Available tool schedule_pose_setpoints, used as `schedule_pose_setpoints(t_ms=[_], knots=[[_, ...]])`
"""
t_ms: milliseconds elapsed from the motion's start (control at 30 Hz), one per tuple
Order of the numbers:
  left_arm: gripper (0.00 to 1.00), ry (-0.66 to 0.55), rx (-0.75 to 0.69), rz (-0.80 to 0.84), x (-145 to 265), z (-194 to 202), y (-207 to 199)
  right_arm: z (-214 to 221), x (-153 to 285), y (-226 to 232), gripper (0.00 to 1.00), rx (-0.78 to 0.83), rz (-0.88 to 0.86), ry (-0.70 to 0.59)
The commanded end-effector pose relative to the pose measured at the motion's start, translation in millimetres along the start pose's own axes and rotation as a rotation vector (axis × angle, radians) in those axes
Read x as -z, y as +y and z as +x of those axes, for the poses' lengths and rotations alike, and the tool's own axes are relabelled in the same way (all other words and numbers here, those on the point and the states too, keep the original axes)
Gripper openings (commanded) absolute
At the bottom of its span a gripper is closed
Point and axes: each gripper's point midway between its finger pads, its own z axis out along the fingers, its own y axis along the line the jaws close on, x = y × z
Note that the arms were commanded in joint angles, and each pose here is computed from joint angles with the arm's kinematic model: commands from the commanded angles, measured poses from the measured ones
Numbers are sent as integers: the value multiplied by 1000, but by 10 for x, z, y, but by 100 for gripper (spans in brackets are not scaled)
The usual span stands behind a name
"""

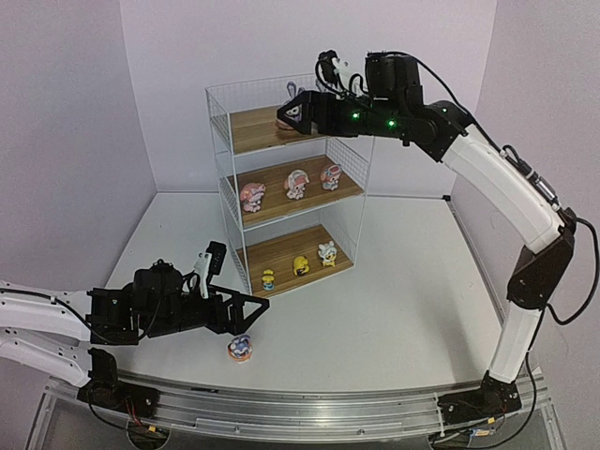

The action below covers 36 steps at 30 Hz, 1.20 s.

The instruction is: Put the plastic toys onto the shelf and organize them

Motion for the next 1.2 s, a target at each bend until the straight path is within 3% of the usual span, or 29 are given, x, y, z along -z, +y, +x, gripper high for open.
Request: schedule_pose_setpoints(t_ms=[0,367,1167], knots=[[100,-31,17,36,6,-110,-100,-366,394,227,90,-9,-80,-98],[100,-40,18,39,18,-135,-108,-404,318,321,90,-20,-134,-101],[99,-43,12,40,32,-134,-104,-408,44,174,90,-4,-72,-119]])
